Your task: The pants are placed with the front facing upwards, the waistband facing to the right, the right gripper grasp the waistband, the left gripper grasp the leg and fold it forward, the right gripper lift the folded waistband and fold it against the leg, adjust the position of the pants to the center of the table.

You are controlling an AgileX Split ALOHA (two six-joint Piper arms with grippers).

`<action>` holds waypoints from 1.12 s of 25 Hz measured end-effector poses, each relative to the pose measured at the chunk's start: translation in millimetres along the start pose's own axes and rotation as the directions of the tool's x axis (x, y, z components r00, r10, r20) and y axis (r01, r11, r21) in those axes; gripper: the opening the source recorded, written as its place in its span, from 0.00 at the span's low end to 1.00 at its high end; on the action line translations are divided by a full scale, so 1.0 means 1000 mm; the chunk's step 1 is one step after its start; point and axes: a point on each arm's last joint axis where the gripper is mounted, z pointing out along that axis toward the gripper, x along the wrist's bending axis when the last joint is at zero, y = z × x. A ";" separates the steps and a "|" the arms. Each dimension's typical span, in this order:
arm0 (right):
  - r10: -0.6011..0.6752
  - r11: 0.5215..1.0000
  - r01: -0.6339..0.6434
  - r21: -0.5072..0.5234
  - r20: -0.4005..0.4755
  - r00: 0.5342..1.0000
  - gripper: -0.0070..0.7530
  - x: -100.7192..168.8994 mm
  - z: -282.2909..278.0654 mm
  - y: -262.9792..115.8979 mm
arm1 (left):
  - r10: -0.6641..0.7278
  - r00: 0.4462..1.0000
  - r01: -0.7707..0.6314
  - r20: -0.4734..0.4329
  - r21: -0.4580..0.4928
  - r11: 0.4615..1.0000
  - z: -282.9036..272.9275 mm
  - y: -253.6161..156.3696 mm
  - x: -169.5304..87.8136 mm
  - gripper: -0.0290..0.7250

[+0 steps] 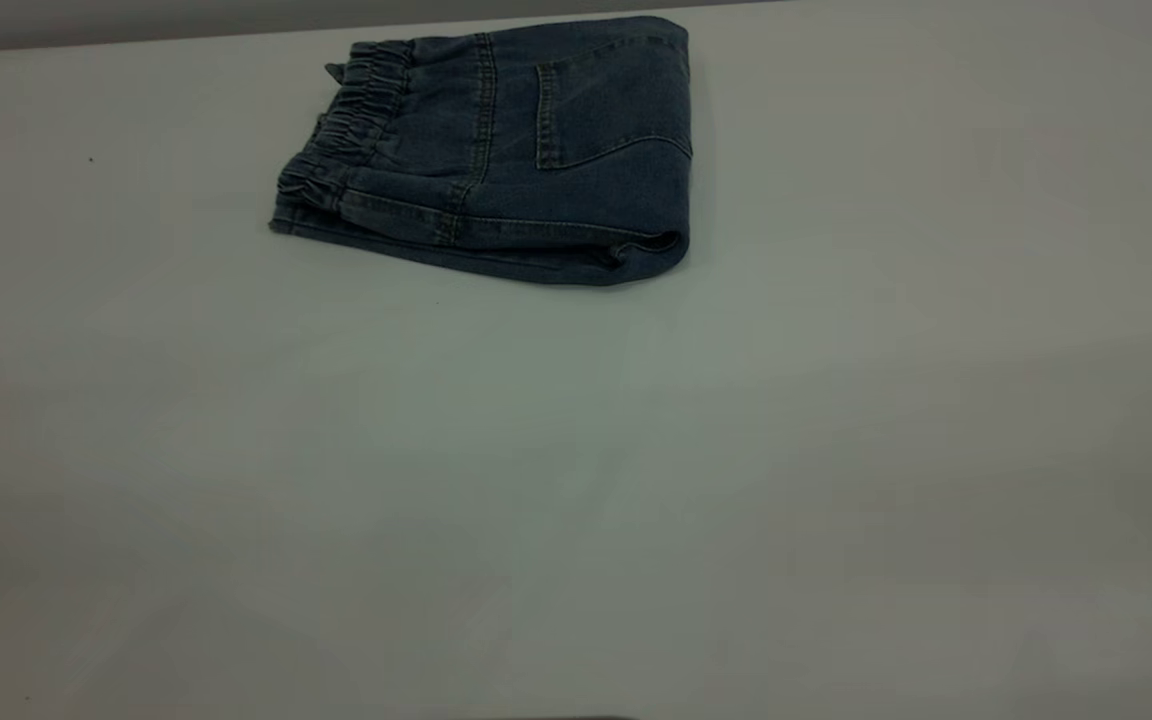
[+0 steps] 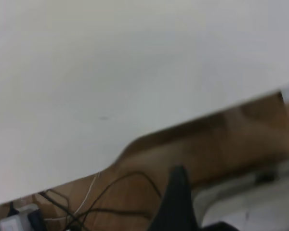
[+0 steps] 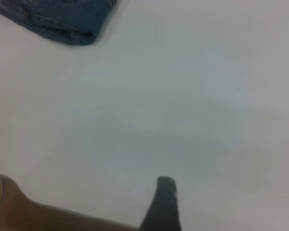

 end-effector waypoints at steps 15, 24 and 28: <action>0.024 0.997 -0.021 -0.071 0.048 0.999 0.78 0.003 -0.007 -0.005 | -0.223 0.959 0.151 -0.177 -0.349 0.925 -0.039 -0.038 0.000 0.81; 0.026 0.997 -0.023 -0.072 0.044 0.999 0.78 0.003 -0.007 -0.005 | -0.222 0.959 0.147 -0.178 -0.358 0.922 -0.040 -0.040 -0.001 0.81; 0.026 0.997 -0.023 -0.072 0.043 0.999 0.78 0.003 -0.007 -0.005 | -0.222 0.959 0.147 -0.178 -0.357 0.922 -0.040 -0.040 -0.001 0.81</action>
